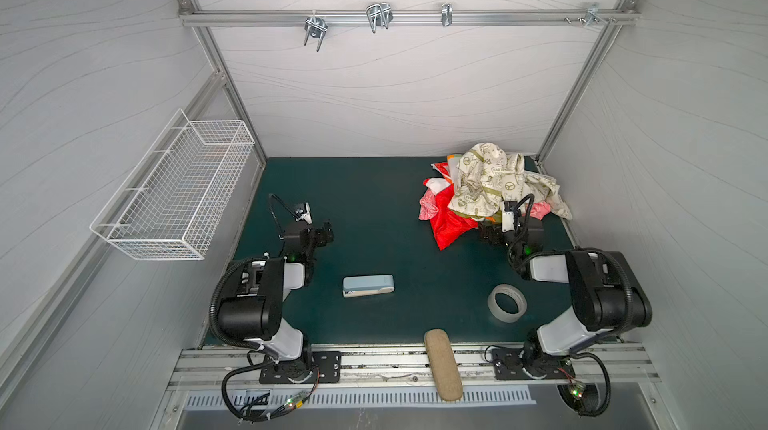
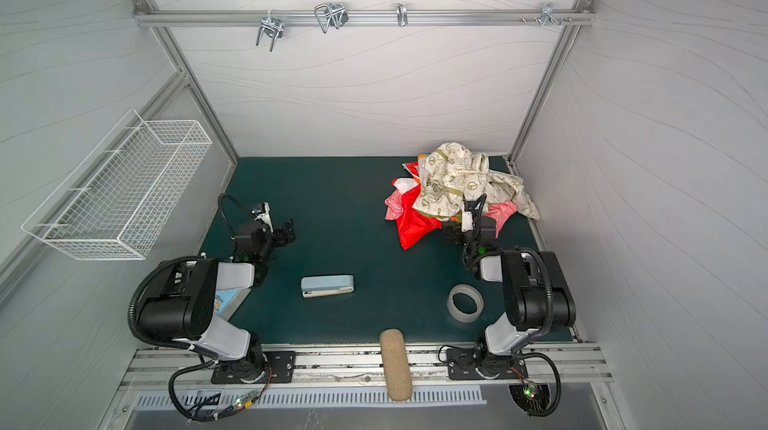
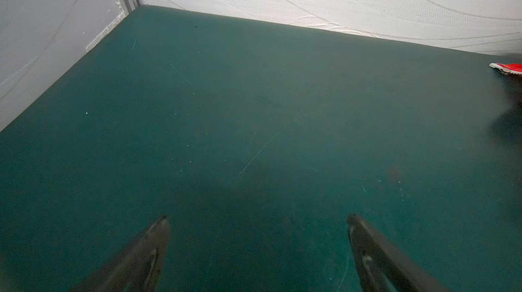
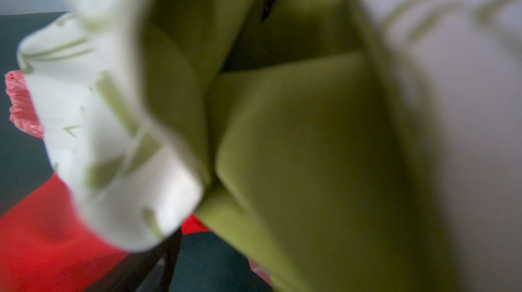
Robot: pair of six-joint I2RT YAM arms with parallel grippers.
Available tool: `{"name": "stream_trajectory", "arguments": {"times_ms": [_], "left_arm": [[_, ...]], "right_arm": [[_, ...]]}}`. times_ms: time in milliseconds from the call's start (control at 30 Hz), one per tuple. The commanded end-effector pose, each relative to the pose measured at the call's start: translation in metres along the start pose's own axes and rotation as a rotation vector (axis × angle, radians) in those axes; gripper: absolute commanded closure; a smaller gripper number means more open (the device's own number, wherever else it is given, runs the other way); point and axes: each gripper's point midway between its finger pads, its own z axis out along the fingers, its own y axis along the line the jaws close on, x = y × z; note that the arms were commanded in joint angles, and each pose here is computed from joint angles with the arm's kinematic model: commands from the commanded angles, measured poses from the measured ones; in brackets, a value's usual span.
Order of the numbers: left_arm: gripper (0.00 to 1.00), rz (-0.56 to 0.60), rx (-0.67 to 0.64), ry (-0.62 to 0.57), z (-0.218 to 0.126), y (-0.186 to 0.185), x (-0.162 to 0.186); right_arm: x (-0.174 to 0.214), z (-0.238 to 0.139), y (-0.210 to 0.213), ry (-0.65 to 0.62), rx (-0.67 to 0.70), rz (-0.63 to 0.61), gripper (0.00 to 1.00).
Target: Pick out a specific cloth from the pile
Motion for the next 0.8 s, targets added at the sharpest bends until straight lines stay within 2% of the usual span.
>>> {"name": "stream_trajectory", "arguments": {"times_ms": [0,767], "left_arm": [[0.01,0.02,0.016,-0.044,0.0031,-0.0048,-0.0162],[0.01,0.021,0.017,-0.039,0.0034,-0.0048,-0.0146]], "right_arm": [[-0.0113,0.0011,0.0023,-0.035,-0.011,-0.022,0.01],[-0.0105,0.001,0.0023,-0.033,-0.011,-0.021,0.01]]}}
